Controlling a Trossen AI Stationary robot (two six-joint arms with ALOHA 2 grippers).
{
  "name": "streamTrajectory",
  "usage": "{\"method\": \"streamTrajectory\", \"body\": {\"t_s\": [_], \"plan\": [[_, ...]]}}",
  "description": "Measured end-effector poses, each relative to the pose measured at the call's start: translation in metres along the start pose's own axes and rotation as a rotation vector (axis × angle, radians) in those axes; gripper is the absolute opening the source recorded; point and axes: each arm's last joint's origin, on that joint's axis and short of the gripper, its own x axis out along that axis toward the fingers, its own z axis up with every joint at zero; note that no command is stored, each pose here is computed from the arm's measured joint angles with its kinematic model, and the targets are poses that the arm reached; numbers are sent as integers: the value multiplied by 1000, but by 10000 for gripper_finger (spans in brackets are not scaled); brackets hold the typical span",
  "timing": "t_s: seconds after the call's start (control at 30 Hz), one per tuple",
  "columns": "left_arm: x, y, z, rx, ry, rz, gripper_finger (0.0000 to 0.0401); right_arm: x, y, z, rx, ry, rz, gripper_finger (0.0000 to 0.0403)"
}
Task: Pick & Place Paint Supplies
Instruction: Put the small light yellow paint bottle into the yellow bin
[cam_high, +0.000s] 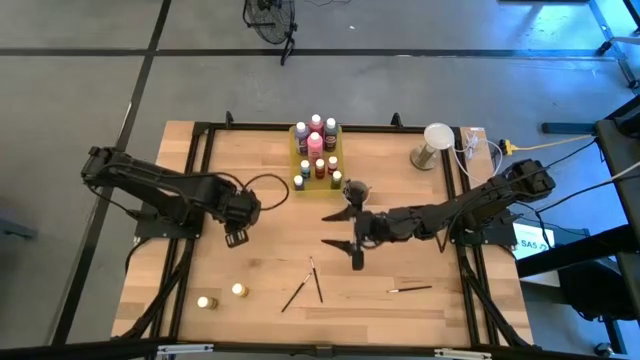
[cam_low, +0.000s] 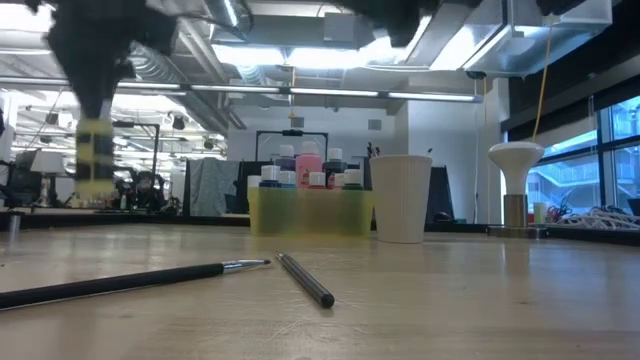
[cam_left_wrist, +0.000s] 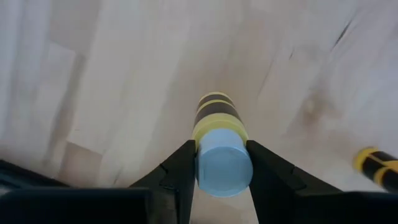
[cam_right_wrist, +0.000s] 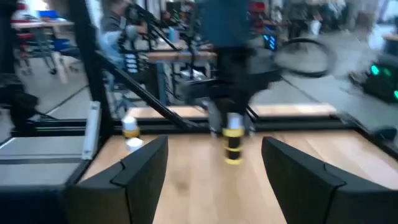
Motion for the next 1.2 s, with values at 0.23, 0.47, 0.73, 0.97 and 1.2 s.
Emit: {"method": "streamTrajectory", "body": {"t_s": [0.23,0.47,0.73,0.97,1.2], "plan": [[-55,14,29,20,-30,48,115,-15,35,10,-127,-100,116,263],[-76,45,92,115,-23,76,115,-50,64,32,-241,-182,191,263],[-65,95,162,256,49,83,115,-70,71,40,-330,-148,-24,263],[-58,131,204,228,-31,24,115,-74,70,43,-418,-145,-89,263],[-33,143,222,195,-4,20,115,-92,56,64,-394,-160,-213,264]]}}
